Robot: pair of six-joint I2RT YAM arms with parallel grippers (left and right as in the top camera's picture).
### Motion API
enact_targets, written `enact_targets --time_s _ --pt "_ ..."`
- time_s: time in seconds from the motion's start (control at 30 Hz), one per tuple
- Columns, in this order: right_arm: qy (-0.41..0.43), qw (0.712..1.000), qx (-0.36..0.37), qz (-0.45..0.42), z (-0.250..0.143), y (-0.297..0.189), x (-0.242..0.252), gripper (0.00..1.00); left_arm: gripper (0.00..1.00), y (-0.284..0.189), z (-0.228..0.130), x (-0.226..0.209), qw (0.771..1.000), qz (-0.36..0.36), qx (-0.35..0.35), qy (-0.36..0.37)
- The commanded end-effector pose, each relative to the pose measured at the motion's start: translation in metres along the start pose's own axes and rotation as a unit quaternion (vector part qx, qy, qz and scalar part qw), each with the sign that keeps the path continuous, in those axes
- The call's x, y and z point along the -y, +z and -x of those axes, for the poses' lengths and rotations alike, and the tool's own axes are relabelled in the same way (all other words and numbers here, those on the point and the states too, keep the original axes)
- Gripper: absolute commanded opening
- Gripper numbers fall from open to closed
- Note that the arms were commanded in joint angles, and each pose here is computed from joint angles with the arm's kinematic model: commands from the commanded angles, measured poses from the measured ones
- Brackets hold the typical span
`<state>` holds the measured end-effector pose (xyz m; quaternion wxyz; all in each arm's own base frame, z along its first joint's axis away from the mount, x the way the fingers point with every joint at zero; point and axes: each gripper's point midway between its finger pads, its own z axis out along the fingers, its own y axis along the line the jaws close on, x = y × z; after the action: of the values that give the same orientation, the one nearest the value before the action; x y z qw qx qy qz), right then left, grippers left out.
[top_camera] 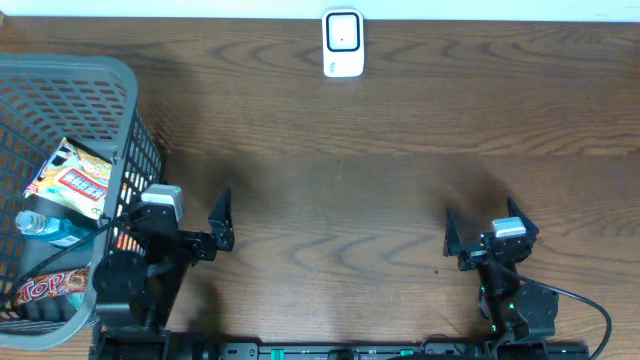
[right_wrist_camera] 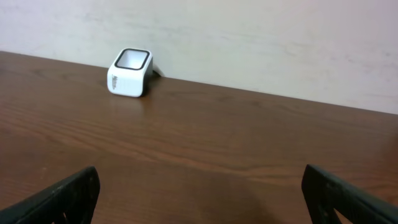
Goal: Scan the item barcode
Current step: 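Reach the left gripper into the basket and grasp the blue Listerine bottle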
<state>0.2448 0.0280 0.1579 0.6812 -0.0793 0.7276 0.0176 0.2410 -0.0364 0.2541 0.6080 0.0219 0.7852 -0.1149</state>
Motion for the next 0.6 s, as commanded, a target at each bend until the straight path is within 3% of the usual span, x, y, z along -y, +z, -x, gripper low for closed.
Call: enact_targets --time_s 0.0,0.27,0.47,0.57 --pt "0.006 1.0 -0.001 0.001 -0.001 0.0 -0.001 0.99 0.99 -0.008 0.022 0.008 1.0 -0.011 0.0 -0.008" --pt "0.006 1.0 -0.001 0.001 -0.001 0.0 -0.001 0.99 0.99 -0.019 0.064 0.013 1.0 -0.005 -0.011 -0.01" --pt "0.006 1.0 -0.001 0.001 -0.001 0.0 -0.001 0.99 0.99 -0.031 0.095 0.012 0.996 0.022 -0.08 -0.021" --pt "0.006 1.0 -0.001 0.001 -0.001 0.0 -0.001 0.99 0.99 -0.035 0.104 0.026 0.994 -0.01 -0.105 -0.03"
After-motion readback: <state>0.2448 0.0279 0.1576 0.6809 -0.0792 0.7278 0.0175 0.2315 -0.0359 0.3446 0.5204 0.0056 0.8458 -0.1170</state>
